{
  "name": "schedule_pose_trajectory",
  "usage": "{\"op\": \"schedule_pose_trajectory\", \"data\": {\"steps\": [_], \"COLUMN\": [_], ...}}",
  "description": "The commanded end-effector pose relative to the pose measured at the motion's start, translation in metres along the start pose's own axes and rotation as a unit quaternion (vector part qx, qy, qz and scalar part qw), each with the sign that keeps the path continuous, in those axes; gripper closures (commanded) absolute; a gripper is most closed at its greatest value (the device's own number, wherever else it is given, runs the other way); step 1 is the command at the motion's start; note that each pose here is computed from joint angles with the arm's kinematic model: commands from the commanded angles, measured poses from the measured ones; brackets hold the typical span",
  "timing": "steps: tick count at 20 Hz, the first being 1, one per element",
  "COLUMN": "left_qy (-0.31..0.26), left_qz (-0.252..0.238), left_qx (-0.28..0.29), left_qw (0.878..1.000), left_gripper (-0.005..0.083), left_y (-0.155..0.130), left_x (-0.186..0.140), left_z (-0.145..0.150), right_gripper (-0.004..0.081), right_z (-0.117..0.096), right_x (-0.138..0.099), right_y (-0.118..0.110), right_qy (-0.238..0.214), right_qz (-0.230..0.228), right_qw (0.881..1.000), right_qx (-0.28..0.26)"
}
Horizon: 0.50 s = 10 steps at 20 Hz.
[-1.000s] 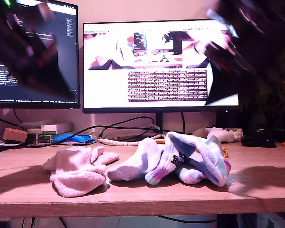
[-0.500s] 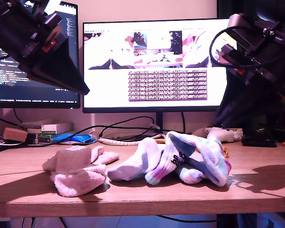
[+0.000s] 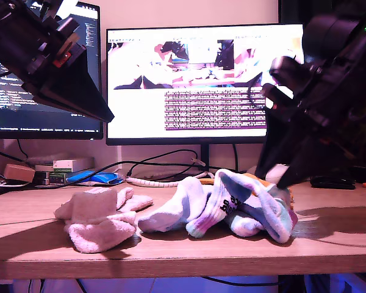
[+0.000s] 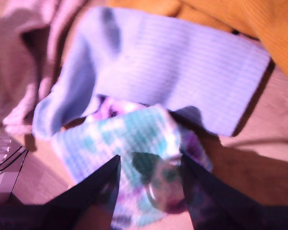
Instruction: Pair up the socks based on colour and pattern, by placing them on top of one another
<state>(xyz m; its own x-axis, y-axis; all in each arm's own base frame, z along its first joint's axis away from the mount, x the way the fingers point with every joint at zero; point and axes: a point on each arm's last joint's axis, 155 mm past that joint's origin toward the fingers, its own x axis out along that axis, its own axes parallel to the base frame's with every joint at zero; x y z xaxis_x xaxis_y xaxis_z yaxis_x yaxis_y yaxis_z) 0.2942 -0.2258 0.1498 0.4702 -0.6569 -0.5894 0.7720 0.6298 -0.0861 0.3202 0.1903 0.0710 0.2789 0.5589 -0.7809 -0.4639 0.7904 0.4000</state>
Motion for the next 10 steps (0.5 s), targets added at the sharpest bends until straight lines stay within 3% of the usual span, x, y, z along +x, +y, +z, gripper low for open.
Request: {"op": "schedule_pose_trajectory", "data": {"steps": [1,4,7,10], "left_qy": [0.008,0.007,0.007,0.007], "left_qz": [-0.002,-0.002,-0.002,-0.002], "left_qx": [-0.006,-0.008,-0.008,-0.009], "left_qw": [1.0,1.0,1.0,1.0], "left_gripper": [0.0796,0.0796,0.0796,0.0797], "left_y": [-0.001,-0.001,-0.001,-0.001], "left_x": [0.001,0.001,0.001,0.001], "left_z": [-0.01,-0.009,-0.01,-0.009], "right_gripper": [0.0412,0.0422,0.0379,0.0365], "right_z": [0.008,0.003,-0.001,-0.005], "right_x": [-0.002,-0.002,-0.002,0.003], "right_y": [0.0,-0.001,-0.017,-0.015], "right_qy": [-0.006,0.005,0.014,0.024], "right_qz": [-0.001,-0.003,-0.043,-0.027], "right_qw": [1.0,1.0,0.999,0.999], "right_qx": [-0.011,-0.02,-0.022,-0.023]}}
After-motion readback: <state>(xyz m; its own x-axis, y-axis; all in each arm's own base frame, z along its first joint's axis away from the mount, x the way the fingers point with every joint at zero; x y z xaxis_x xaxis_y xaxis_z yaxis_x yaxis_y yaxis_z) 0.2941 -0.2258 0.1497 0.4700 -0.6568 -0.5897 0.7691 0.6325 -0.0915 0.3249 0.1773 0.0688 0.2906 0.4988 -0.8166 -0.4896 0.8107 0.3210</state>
